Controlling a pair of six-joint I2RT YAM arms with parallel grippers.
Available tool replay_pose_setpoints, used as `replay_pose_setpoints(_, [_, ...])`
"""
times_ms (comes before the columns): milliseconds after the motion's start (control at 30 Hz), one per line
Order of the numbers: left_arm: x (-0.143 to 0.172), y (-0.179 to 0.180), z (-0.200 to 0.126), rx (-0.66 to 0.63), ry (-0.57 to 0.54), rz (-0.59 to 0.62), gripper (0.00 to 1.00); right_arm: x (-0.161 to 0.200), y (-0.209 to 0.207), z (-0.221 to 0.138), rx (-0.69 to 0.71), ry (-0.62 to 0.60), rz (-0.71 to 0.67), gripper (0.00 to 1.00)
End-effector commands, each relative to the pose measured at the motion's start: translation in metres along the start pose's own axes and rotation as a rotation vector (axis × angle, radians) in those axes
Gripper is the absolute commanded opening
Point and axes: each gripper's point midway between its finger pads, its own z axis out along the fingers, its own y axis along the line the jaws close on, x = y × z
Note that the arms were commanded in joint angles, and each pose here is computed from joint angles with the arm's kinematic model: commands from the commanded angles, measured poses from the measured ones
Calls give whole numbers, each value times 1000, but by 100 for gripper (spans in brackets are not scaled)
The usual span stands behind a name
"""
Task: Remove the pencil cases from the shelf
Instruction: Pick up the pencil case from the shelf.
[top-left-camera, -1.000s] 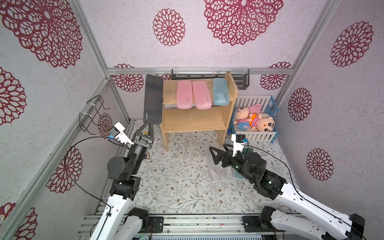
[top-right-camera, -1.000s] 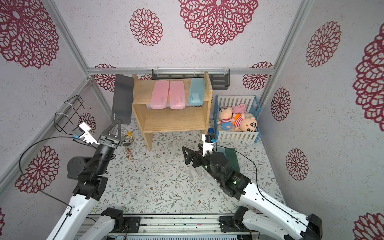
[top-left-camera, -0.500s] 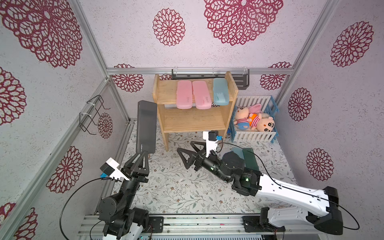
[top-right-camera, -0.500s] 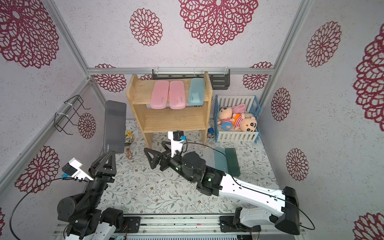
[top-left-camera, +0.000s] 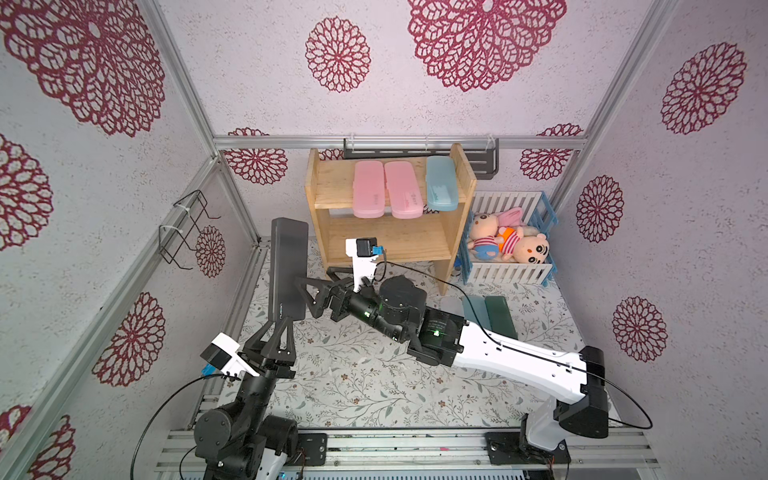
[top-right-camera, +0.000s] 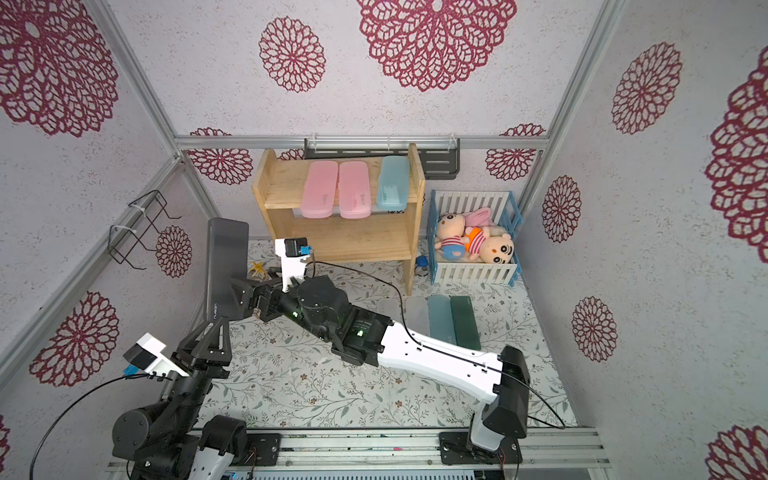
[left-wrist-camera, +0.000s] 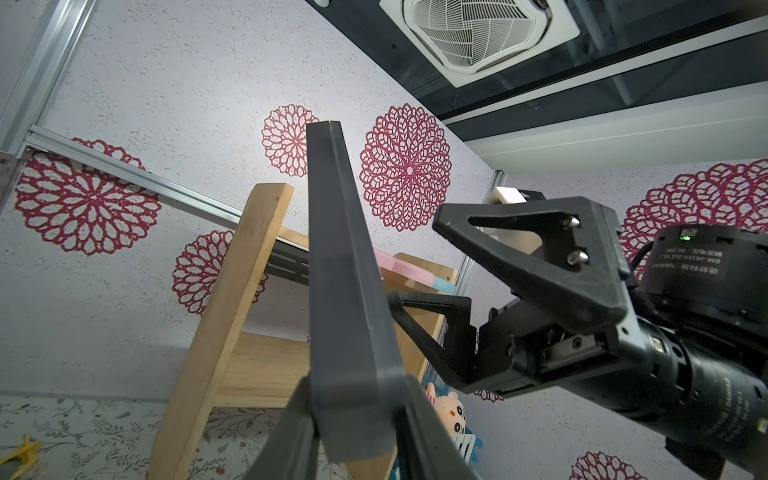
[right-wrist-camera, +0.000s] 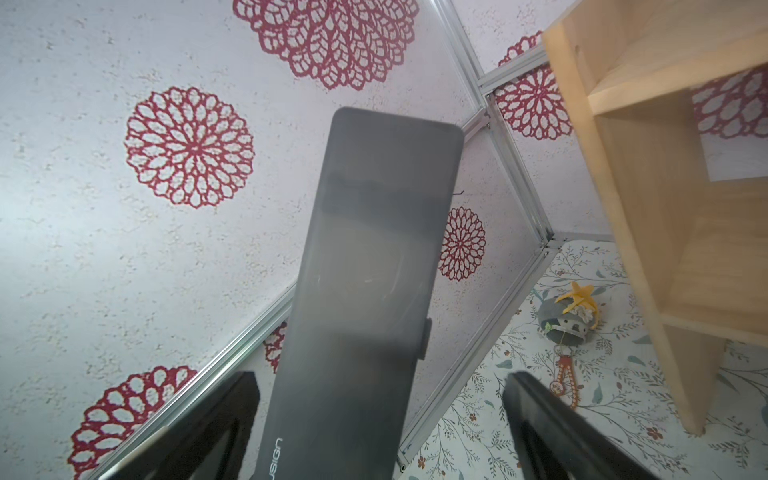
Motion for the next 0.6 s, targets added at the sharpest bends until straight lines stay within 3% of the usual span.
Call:
replay_pose_setpoints(0, [-13,-7,-4,13,-27,44,0,-7,17,3,-34,13,20,99])
replay_pose_setpoints(367, [-14,-11,-5,22,-14,60,0,21,20,46,-12,135,-3,99])
replay_pose_setpoints(567, [-16,-10,-6,13,-12,70,0,21,17,48,23,125,-8,94])
